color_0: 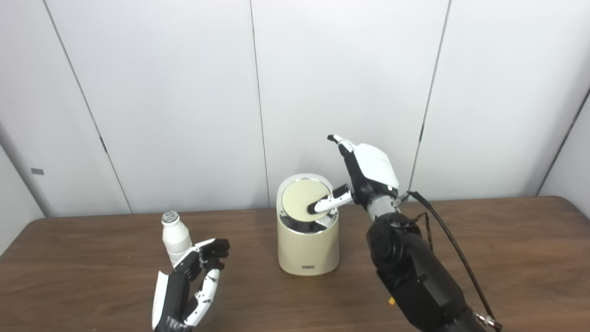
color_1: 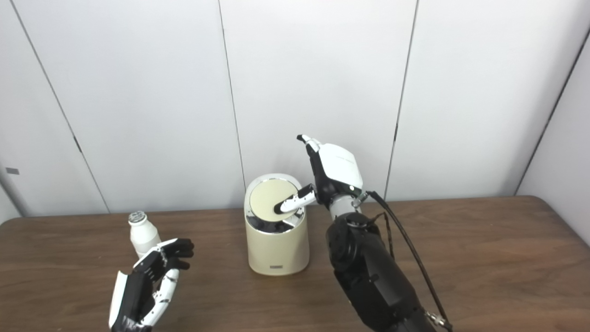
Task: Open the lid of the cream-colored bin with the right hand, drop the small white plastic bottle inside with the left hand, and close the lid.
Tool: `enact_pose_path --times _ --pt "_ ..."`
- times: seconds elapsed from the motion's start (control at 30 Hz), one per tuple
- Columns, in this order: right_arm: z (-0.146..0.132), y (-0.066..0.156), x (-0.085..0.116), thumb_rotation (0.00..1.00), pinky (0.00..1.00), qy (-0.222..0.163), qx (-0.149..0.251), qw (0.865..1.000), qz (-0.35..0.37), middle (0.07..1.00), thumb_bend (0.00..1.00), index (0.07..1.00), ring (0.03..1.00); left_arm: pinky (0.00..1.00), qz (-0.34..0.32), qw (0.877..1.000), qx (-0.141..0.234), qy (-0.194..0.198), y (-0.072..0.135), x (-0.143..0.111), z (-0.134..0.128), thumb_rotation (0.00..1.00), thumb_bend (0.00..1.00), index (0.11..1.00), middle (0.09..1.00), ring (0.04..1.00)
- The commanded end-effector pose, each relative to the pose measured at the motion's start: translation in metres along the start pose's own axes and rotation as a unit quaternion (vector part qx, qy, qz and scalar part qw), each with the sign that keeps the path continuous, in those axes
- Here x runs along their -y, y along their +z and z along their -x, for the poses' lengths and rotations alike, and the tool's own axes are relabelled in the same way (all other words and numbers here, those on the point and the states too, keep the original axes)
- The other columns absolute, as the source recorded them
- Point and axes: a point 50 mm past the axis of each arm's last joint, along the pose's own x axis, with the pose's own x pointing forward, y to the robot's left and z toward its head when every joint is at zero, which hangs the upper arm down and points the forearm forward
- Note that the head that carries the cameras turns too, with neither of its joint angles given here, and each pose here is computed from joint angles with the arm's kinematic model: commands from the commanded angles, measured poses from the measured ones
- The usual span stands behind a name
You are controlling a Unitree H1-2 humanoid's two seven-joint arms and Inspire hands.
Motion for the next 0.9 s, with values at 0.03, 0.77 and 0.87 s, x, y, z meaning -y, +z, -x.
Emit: enact_pose_path --times 0.03,0.77,0.87 --pt "0.001 0.006 0.014 0.67 0.79 -0.004 0.004 0.999 -0.053 0.914 0.88 0.907 0.896 0.59 0.005 1.000 -0.009 -0.004 -0.007 0.007 0.008 0.52 0.19 0.696 0.705 0.679" --pt "0.037 -0.021 0.027 0.97 0.73 0.020 0.040 0.964 -0.260 0.903 0.89 0.916 0.864 0.58 0.005 1.000 -0.005 -0.003 -0.005 0.002 0.008 0.49 0.19 0.694 0.704 0.675" --pt "0.052 -0.030 0.032 0.96 0.83 0.009 0.071 0.956 -0.286 0.932 0.92 0.919 0.922 0.58 0.006 1.000 0.002 -0.001 -0.001 0.001 0.006 0.52 0.20 0.691 0.700 0.669"
